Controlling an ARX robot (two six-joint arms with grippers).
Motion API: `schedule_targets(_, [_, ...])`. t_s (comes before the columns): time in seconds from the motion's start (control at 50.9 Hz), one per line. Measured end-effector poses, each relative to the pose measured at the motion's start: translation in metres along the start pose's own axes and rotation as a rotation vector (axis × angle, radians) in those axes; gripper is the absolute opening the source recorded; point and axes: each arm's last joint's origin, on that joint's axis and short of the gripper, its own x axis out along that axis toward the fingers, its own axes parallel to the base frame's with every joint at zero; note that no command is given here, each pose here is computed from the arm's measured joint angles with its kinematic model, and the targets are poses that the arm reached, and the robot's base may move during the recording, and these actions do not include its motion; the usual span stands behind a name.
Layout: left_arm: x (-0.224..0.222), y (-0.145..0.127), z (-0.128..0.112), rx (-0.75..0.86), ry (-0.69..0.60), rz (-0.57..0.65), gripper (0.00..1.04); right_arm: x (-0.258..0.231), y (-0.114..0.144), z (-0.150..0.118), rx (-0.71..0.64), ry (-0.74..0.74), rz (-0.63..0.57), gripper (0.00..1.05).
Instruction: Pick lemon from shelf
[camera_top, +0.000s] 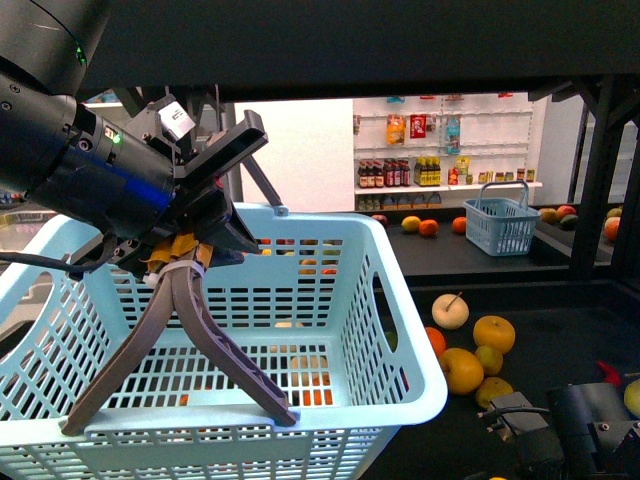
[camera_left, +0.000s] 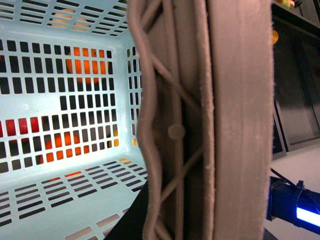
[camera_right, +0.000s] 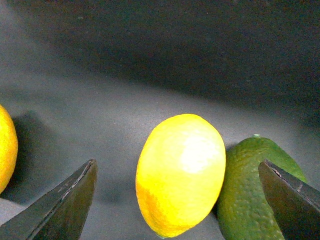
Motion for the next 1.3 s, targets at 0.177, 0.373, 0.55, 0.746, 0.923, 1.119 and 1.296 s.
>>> schedule_targets(0.177, [0.0,0.0,0.0,0.0,0.0,0.0,0.16,0.01,0.005,-0.002,-0.018,0.013,-0.009,0.97])
schedule_targets(0.373, [0.0,0.0,0.0,0.0,0.0,0.0,0.16,0.017,0.006,-0.003,-0.023,0.017,-0.015,0.97])
schedule_targets(0.55, [0.0,0.0,0.0,0.0,0.0,0.0,0.16,0.024,0.008,-0.004,-0.036,0.027,-0.023,0.97])
schedule_targets(0.746, [0.0,0.0,0.0,0.0,0.0,0.0,0.16,0.029,0.011,-0.006,-0.046,0.041,-0.019,0.97])
schedule_targets(0.923, [0.0,0.0,0.0,0.0,0.0,0.0,0.16,0.033,0.01,-0.009,-0.055,0.079,-0.027,0.75])
schedule_targets(1.119, [0.0,0.0,0.0,0.0,0.0,0.0,0.16,0.035,0.008,-0.013,-0.05,0.104,-0.035,0.57])
schedule_targets(1.296, [0.0,0.0,0.0,0.0,0.0,0.0,0.16,0.03,0.004,-0.011,-0.037,0.11,-0.05,0.55])
